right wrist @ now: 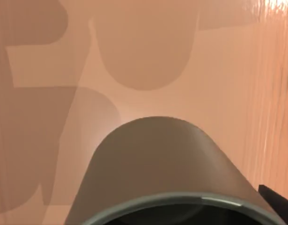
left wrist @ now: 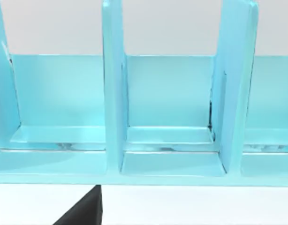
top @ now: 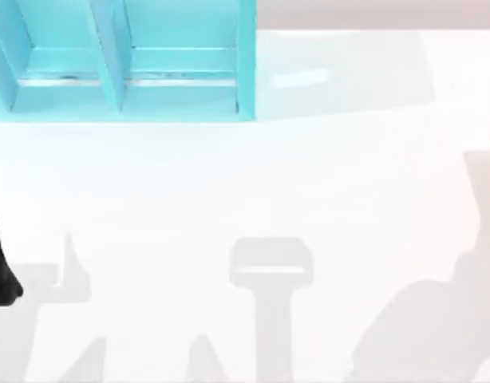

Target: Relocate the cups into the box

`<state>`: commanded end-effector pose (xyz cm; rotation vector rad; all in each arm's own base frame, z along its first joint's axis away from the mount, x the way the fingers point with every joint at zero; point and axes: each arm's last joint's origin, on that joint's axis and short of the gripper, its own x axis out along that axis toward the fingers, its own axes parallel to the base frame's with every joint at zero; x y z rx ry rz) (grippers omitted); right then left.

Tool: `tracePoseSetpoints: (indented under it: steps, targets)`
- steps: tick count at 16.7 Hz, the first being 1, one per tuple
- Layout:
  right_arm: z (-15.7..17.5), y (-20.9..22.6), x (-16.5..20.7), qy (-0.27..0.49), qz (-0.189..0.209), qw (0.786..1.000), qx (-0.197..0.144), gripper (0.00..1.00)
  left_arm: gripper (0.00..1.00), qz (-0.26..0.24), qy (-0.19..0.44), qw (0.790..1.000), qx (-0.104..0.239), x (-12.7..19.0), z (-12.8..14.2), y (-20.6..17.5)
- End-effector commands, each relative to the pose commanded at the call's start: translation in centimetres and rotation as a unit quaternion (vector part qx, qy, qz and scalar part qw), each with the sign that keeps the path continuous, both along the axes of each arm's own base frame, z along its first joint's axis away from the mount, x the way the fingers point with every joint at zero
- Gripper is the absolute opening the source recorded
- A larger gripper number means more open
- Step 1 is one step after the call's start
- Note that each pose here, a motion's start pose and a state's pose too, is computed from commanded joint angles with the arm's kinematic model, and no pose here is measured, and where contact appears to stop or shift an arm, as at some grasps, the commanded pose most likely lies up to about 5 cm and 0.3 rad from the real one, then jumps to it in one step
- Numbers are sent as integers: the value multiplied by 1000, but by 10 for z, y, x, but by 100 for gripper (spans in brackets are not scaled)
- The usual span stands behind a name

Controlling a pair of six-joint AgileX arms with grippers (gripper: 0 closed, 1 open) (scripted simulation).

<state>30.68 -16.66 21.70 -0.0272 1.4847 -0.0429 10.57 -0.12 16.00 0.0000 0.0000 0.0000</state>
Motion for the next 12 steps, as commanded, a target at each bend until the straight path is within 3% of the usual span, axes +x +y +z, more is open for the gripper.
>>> tracePoseSetpoints:
  steps: [11, 12]
  targets:
    - [0, 0, 0, 0, 0, 1000, 0, 98, 100, 0, 0, 1000, 0, 0, 0, 0]
    - [0, 0, 0, 0, 0, 1000, 0, 100, 100, 0, 0, 1000, 0, 0, 0, 0]
